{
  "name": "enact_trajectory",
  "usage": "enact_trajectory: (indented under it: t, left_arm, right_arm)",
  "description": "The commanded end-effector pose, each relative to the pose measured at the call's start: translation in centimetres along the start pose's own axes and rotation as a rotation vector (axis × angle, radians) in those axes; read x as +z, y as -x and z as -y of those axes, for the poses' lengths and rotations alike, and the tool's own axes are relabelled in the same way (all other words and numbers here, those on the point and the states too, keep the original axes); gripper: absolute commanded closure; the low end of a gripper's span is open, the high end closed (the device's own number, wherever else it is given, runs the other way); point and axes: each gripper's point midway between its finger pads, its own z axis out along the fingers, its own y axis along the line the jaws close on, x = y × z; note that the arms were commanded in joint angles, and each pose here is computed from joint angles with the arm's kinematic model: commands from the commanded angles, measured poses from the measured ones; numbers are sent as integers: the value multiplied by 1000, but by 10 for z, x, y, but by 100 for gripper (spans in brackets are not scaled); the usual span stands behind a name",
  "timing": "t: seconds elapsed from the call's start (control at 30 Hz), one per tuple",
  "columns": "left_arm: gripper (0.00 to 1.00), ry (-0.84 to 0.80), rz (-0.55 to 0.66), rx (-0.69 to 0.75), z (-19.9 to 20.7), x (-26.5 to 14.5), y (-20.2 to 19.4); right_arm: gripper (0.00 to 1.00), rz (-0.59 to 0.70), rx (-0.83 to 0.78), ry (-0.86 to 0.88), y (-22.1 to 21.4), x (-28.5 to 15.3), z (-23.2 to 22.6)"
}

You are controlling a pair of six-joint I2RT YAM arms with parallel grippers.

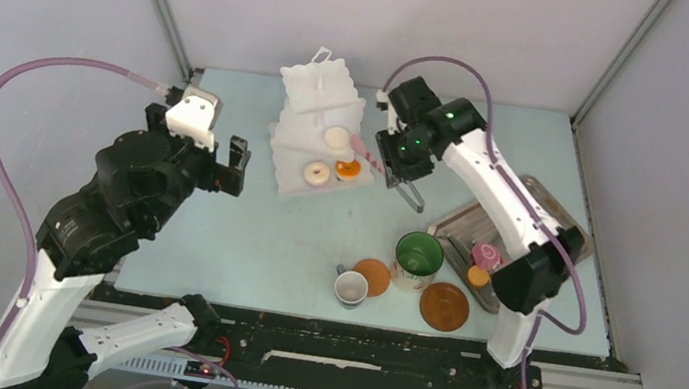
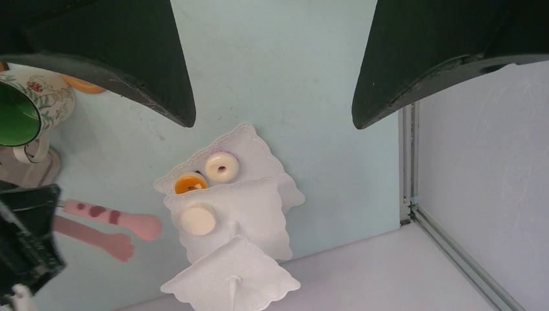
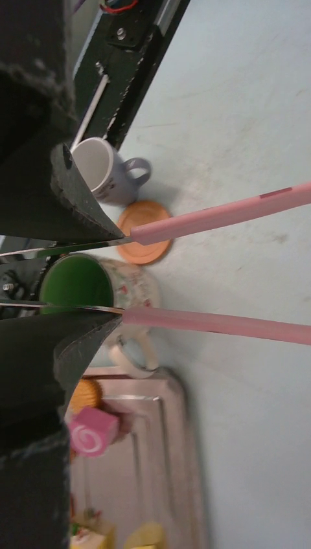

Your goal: Serve the afternoon tea

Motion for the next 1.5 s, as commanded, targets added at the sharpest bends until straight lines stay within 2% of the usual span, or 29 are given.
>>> enact_trajectory:
  t: [0.0,0.13,0.27,0.47,0.63,0.77,0.9,1.03,1.47]
  left_arm:
    - [2,4,16,21,3,9,8]
    - [2,-7,18,12,7,12,10]
    - [2,-25,-7,11,15,20,5]
    - [2,-65,-39,5,28,28,-4]
    - [2,-92,-36,8,36,31,-6]
    - [2,-87,-55,20,38,35,-14]
    - [2,-84,-56,17,38,37,-15]
    - [2,-73,-54,26,36,39,-16]
    - [2,-52,-48,41,30,37,-11]
  right_arm:
    - [59,65,66,-69,-20,-45,32]
    - [59,109,184,-108,-46,-65,71]
    - [59,79,452,-195,-93,-78,131]
    - [59,24,833,-163,-144,-84,174]
    - [60,-135,1029,-14,-185,-77,155]
    - [59,-193,1141,46,-214,-82,136]
    - [59,-243,1177,67,-229,-90,129]
    - [59,-231,1180,58,-231,-92,129]
    - [59,-343,1158,112,-239,-61,123]
